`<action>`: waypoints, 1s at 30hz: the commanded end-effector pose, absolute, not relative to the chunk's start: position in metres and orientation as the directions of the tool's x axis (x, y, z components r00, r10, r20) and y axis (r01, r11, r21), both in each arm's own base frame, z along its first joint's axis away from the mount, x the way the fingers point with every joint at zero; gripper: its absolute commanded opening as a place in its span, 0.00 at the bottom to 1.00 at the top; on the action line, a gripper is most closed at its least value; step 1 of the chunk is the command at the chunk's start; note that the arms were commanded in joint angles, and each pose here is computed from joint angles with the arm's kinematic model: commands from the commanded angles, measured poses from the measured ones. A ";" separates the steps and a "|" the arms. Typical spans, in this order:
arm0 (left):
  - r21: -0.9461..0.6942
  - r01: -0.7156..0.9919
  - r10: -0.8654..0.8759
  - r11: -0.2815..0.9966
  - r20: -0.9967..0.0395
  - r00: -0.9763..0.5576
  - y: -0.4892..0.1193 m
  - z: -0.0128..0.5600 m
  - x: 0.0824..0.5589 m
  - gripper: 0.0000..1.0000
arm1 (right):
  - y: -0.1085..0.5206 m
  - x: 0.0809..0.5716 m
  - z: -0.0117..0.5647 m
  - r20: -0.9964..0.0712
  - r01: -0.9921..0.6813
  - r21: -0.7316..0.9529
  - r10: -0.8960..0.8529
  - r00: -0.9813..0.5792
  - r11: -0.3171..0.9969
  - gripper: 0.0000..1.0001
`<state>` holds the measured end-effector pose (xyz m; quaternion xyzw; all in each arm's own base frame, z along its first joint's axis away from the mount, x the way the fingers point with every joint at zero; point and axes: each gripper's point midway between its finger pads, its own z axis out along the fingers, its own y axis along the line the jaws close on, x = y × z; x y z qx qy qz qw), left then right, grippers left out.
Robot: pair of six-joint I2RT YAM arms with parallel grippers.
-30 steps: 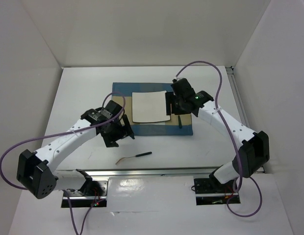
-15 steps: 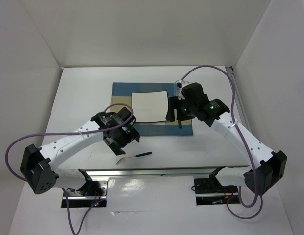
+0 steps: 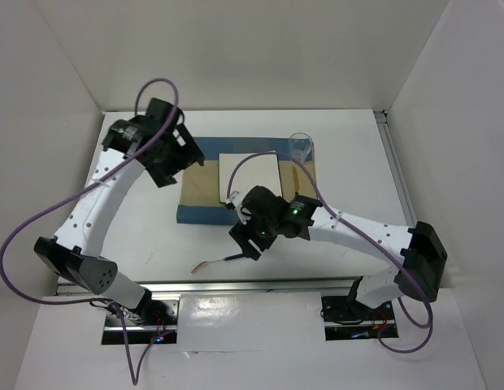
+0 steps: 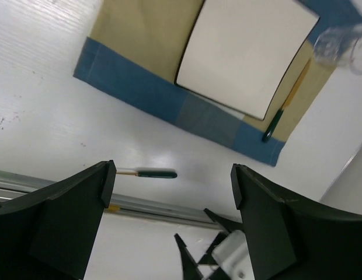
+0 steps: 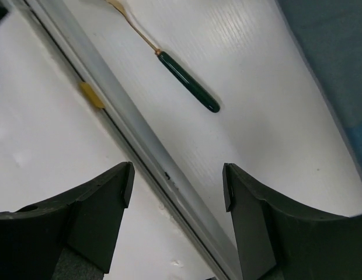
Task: Set the dinner table for one person
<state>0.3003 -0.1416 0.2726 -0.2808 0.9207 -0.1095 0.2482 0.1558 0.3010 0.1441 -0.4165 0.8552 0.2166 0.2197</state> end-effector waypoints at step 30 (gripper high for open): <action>-0.587 -0.383 -0.659 0.713 -0.374 -0.653 -0.060 0.326 0.299 1.00 | 0.369 0.175 0.024 -0.547 -0.955 -0.028 -0.804 -0.232 0.294 0.52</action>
